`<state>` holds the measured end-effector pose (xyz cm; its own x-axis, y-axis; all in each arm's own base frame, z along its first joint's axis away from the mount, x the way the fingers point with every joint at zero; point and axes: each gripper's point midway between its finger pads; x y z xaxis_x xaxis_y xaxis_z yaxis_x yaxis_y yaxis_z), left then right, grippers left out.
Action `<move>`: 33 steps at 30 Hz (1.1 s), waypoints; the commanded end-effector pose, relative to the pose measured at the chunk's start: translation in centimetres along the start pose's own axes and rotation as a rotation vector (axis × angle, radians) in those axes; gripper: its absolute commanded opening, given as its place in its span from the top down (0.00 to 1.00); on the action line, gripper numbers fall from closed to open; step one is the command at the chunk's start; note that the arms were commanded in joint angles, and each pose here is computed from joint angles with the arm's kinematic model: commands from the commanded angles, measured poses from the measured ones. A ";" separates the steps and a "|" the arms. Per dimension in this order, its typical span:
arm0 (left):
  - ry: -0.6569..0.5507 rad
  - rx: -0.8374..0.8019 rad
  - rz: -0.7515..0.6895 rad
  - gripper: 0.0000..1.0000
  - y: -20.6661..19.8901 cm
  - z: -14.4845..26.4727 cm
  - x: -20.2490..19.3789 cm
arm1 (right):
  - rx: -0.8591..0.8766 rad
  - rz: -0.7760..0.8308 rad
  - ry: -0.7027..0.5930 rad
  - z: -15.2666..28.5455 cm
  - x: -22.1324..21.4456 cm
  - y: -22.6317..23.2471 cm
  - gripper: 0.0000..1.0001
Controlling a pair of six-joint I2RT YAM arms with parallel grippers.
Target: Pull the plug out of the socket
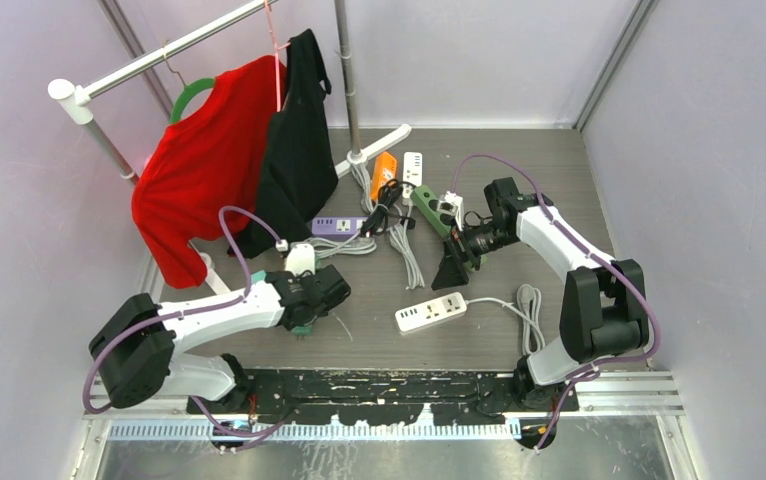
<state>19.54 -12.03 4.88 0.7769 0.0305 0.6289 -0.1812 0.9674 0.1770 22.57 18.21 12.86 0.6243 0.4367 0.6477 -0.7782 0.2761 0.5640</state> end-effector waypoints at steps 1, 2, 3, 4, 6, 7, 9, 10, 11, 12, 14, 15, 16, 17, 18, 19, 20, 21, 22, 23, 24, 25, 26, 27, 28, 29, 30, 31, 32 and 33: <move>-0.031 -0.040 0.018 0.25 -0.7 1.1 1.8 | 0.004 0.043 -0.023 0.5 0.8 0.6 0.00; -0.045 -0.070 0.032 0.23 -0.9 1.7 2.4 | 0.004 0.042 -0.023 0.5 0.7 0.6 0.00; -0.045 -0.088 0.032 0.22 -1.1 1.9 2.6 | 0.004 0.043 -0.022 0.5 0.7 0.6 0.00; -0.048 -0.108 0.033 0.20 -1.3 2.2 2.8 | 0.002 0.046 -0.021 0.5 0.8 0.6 0.00; -0.052 -0.157 0.034 0.18 -1.8 2.9 3.3 | 0.002 0.048 -0.018 0.6 0.7 0.6 0.00; -0.058 -0.189 0.027 0.17 -2.1 3.3 3.5 | 0.001 0.055 -0.017 0.6 0.8 0.7 0.00; -0.075 -0.275 0.029 0.14 -3.0 4.3 4.1 | -0.003 0.064 -0.016 0.9 0.8 0.7 0.00; -0.089 -0.330 0.032 0.13 -3.6 5.0 4.5 | -0.006 0.069 -0.016 1.1 0.8 0.8 0.00; -0.106 -0.383 0.042 0.13 -4.1 5.8 5.0 | -0.012 0.079 -0.018 1.4 0.9 0.8 0.00; -0.132 -0.438 0.057 0.13 -4.5 6.8 5.8 | -0.021 0.091 -0.020 1.8 1.0 0.9 0.00; -0.198 -0.538 0.092 0.10 -4.6 9.1 7.6 | -0.072 0.121 -0.038 3.6 1.5 0.7 0.00; -0.232 -0.578 0.095 0.08 -4.4 10.2 8.4 | -0.106 0.129 -0.050 4.5 1.8 0.6 0.00; -0.271 -0.624 0.084 0.06 -4.4 11.5 9.3 | -0.155 0.136 -0.067 5.8 2.2 0.3 0.00; -0.318 -0.677 0.079 0.05 -4.3 12.9 10.3 | -0.219 0.137 -0.079 7.1 2.5 -0.2 0.00; -0.359 -0.722 0.062 0.04 -4.0 14.3 11.0 | -0.277 0.132 -0.104 8.4 3.2 -0.5 0.00; -0.409 -0.763 0.061 0.02 -3.7 15.7 12.0 | -0.366 0.128 -0.115 10.2 3.7 -1.1 0.00; -0.454 -0.788 0.069 0.02 -3.1 17.1 13.1 | -0.446 0.130 -0.128 11.8 4.3 -1.5 0.00; -0.499 -0.804 0.070 0.01 -2.5 18.3 14.1 | -0.527 0.137 -0.145 13.5 5.0 -1.7 0.00; -0.537 -0.811 0.069 0.01 -1.8 19.4 14.9 | -0.629 0.144 -0.183 15.6 6.2 -1.7 0.00; -0.580 -0.819 0.071 0.01 -1.0 20.6 15.9 | -0.728 0.102 -0.218 17.5 7.1 -2.0 0.00; -0.612 -0.821 0.073 0.00 -0.3 21.6 16.8 | -0.856 0.099 -0.290 20.0 8.9 -1.6 0.00; -0.651 -0.831 0.082 0.01 0.4 23.2 18.0 | -0.965 0.027 -0.383 22.2 10.1 -1.2 0.00; -0.678 -0.844 0.085 0.01 0.9 24.4 18.8 | -1.067 -0.006 -0.469 24.5 11.3 -0.5 0.00; -0.699 -0.857 0.084 0.00 1.3 25.6 19.6 | -1.131 -0.017 -0.542 26.2 12.2 0.7 0.00; -0.714 -0.877 0.076 0.01 1.5 26.8 20.2 | -1.134 -0.007 -0.566 26.9 12.9 2.1 0.00; -0.727 -0.899 0.072 0.01 1.7 28.0 20.9 | -1.106 -0.001 -0.575 27.0 13.6 3.6 0.00; -0.736 -0.918 0.067 0.01 1.8 29.1 21.5 | -1.075 -0.002 -0.596 27.2 14.4 5.0 0.00; -0.744 -0.942 0.060 0.01 1.8 30.3 22.0 | -1.044 0.003 -0.614 27.2 15.0 6.3 0.00; -0.747 -0.965 0.051 0.01 1.8 31.3 22.4 | -1.007 0.024 -0.630 27.1 15.6 7.8 0.00; -0.757 -0.987 0.047 0.01 2.0 32.4 22.9 | -0.970 0.048 -0.641 27.0 16.2 9.3 0.00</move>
<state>18.33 -16.61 40.26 0.2232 0.2666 0.9376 0.4911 0.8001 -0.3445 29.26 3.47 37.67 0.3346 0.1602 0.9287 -0.3709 0.9283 -0.0265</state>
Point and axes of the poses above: each gripper's point midway between its finger pads, its own z axis back along the fingers, its own y axis along the line the jaws close on, x = y × z, and after that the axes turned 1 degree about -z, right-handed
